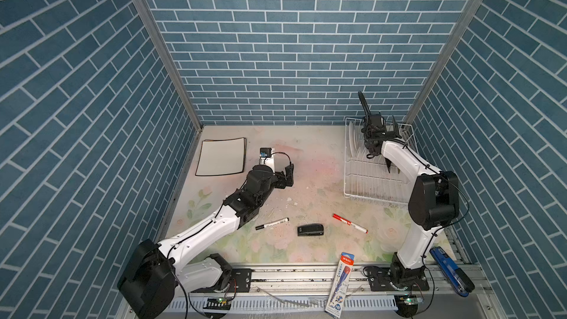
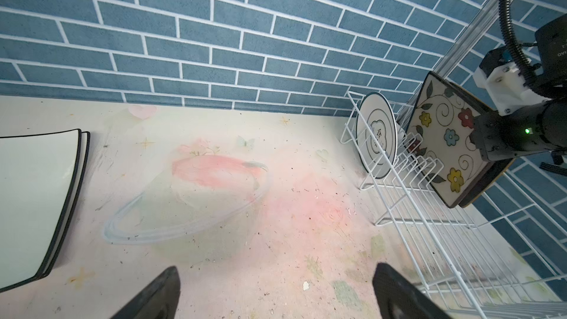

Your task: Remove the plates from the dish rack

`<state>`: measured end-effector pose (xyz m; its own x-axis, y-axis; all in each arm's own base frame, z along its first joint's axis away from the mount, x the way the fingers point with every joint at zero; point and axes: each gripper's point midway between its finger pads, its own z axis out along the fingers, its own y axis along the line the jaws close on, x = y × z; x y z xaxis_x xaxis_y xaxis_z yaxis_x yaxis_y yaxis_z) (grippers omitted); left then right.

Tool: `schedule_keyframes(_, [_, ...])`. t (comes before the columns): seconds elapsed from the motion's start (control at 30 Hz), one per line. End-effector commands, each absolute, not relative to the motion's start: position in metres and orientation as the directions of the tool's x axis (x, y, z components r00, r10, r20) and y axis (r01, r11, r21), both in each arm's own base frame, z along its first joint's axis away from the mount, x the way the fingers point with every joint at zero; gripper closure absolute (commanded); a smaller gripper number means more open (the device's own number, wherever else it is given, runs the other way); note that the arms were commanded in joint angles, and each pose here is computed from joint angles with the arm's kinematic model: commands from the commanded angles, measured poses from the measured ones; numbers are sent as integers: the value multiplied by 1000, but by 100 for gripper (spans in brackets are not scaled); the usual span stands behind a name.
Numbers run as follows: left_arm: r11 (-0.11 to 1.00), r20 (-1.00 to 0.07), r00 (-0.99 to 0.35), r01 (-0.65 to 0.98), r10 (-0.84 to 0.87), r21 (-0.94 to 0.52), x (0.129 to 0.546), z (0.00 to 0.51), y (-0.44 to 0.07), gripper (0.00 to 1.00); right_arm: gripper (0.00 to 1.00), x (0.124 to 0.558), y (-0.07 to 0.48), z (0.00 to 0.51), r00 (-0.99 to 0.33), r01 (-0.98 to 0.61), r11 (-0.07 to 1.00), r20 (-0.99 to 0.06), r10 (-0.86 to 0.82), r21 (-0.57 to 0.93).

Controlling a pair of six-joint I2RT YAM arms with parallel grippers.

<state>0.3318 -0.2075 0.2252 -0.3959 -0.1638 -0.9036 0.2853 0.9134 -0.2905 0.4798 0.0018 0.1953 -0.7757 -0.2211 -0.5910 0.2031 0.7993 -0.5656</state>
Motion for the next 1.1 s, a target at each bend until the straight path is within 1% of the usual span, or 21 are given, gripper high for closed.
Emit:
schedule_keyframes(0.0, [916, -903, -398, 282, -159, -286, 331, 223, -207, 0, 100, 474, -14, 230, -751, 250, 735, -605, -265, -631])
schedule_keyframes(1.07, [922, -906, -393, 268, -160, -279, 329, 223, -202, 0, 100, 466, -8, 282, -681, 291, 705, -657, -322, -647])
